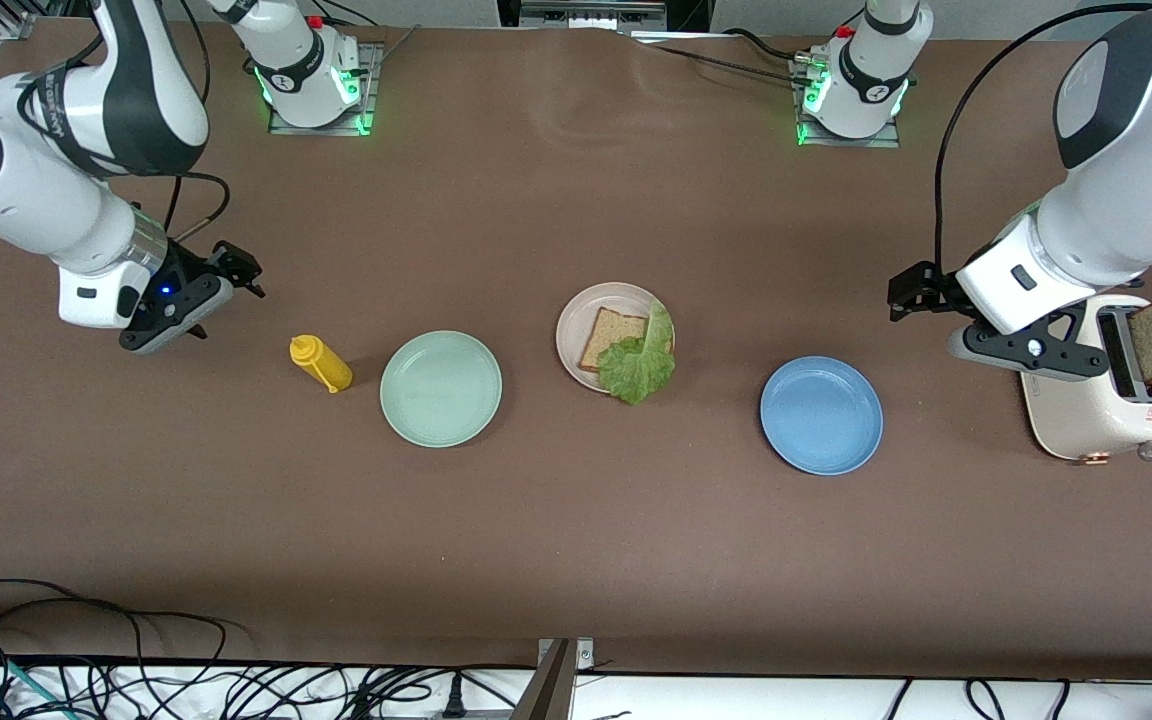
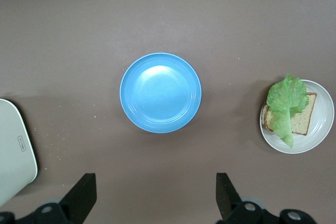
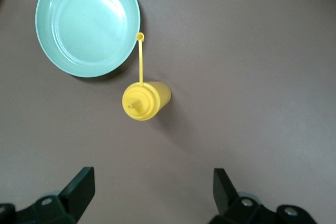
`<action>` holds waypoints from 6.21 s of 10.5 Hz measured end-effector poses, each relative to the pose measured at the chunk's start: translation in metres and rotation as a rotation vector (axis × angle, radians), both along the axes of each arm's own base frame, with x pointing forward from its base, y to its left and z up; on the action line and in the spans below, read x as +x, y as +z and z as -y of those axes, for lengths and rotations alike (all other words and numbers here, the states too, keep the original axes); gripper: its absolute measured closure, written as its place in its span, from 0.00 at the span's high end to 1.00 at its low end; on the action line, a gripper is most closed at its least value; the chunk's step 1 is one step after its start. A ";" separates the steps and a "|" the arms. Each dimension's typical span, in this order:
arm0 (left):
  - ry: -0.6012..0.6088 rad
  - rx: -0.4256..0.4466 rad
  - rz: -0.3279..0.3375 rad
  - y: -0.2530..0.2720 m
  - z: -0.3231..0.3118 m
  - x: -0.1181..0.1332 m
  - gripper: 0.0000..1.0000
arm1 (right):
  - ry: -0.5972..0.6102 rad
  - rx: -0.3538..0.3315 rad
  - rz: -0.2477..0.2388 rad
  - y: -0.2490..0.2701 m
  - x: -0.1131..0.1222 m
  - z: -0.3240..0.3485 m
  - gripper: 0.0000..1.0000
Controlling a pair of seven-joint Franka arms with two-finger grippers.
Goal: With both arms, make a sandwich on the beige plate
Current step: 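Raise the right gripper and move it toward the yellow mustard bottle, then lower the right gripper around the mustard bottle and close it, then lift the mustard bottle with the right gripper, then carry the mustard bottle over the beige plate with the right gripper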
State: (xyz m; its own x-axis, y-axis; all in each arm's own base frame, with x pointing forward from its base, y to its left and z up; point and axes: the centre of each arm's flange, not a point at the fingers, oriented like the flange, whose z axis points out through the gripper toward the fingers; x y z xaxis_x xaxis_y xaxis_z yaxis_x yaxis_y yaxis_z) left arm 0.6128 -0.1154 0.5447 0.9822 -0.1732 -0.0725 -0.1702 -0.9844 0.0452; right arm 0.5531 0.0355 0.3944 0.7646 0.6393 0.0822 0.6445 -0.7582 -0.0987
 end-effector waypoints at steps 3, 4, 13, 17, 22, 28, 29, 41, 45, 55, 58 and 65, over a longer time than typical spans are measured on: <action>0.007 0.008 -0.030 -0.003 0.011 -0.006 1.00 | 0.082 0.121 0.012 -0.037 -0.004 0.041 1.00; 0.006 0.011 -0.041 -0.004 0.011 -0.007 1.00 | 0.105 0.148 0.015 -0.045 -0.004 0.048 1.00; 0.056 0.052 -0.032 0.012 0.011 -0.017 1.00 | 0.274 0.389 0.064 -0.139 -0.003 0.058 1.00; 0.058 0.053 -0.025 0.016 0.012 -0.018 1.00 | 0.310 0.451 0.078 -0.171 -0.006 0.055 1.00; 0.069 0.054 -0.025 0.016 0.012 -0.018 1.00 | 0.342 0.462 0.065 -0.199 -0.007 0.045 1.00; 0.074 0.055 -0.025 0.016 0.012 -0.018 1.00 | 0.365 0.470 0.059 -0.210 0.003 0.034 1.00; 0.074 0.055 -0.025 0.016 0.012 -0.018 1.00 | 0.370 0.474 0.060 -0.212 0.005 0.030 1.00; 0.075 0.055 -0.025 0.016 0.012 -0.018 1.00 | 0.415 0.494 0.102 -0.224 0.020 0.004 0.57; 0.075 0.055 -0.025 0.016 0.012 -0.018 1.00 | 0.413 0.490 0.117 -0.215 0.029 -0.003 0.27; 0.077 0.055 -0.025 0.016 0.012 -0.018 1.00 | 0.321 0.237 0.012 -0.106 0.056 -0.118 0.23; 0.077 0.055 -0.026 0.016 0.012 -0.018 1.00 | 0.234 0.127 -0.041 -0.070 0.051 -0.184 0.23; 0.083 0.056 -0.026 0.016 0.009 -0.018 1.00 | 0.074 -0.102 -0.072 -0.062 -0.004 -0.320 0.23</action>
State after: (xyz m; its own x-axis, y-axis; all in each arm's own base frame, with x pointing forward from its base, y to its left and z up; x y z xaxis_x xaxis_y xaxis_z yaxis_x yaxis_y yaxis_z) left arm 0.5952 -0.1241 0.5605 0.9907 -0.0864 -0.1054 -0.0876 -0.9961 -0.0066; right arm 0.5487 0.3557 0.3322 0.7166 0.6964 -0.0394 0.6932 -0.7172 -0.0715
